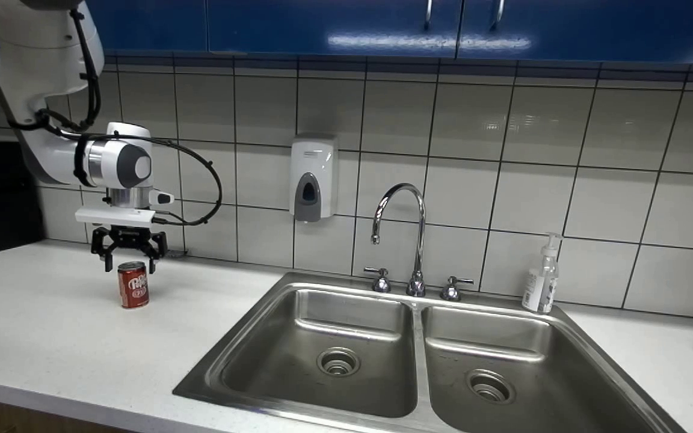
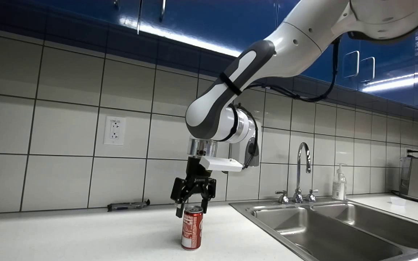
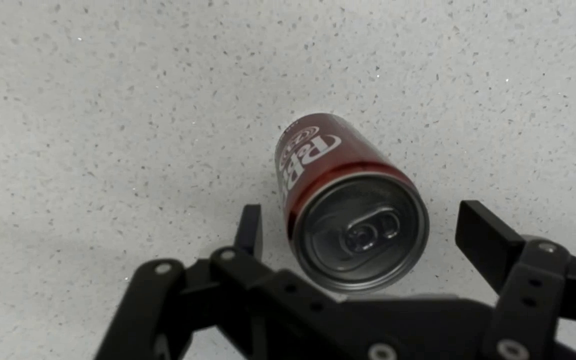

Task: Put the red can inside the left sink

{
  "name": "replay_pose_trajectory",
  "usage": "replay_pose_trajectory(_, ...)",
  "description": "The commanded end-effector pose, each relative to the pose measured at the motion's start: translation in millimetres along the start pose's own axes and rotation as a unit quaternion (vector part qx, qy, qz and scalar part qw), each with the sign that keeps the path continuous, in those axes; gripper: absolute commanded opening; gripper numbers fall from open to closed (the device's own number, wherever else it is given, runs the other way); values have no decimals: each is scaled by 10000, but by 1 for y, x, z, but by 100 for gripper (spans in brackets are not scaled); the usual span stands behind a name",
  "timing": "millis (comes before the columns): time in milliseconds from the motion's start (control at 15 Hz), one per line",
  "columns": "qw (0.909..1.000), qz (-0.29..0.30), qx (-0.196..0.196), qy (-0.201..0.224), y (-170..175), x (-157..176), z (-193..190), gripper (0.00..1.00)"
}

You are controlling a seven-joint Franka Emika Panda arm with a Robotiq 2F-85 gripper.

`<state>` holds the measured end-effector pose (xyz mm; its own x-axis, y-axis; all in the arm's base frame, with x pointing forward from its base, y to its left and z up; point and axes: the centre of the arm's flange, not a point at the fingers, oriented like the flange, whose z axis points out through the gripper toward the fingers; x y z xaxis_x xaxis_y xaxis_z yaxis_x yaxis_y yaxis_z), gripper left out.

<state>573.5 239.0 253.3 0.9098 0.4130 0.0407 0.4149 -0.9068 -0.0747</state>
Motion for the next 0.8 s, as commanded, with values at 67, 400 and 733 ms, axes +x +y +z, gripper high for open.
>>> replay_pose_trajectory(67, 9999, 66, 24, -89, -2, 2, 8, 100)
replay_pose_trajectory(400, 9998, 61, 51, -179, -2, 0, 18, 100)
replay_pose_trajectory(733, 9998, 14, 46, -215, -4, -2, 22, 56)
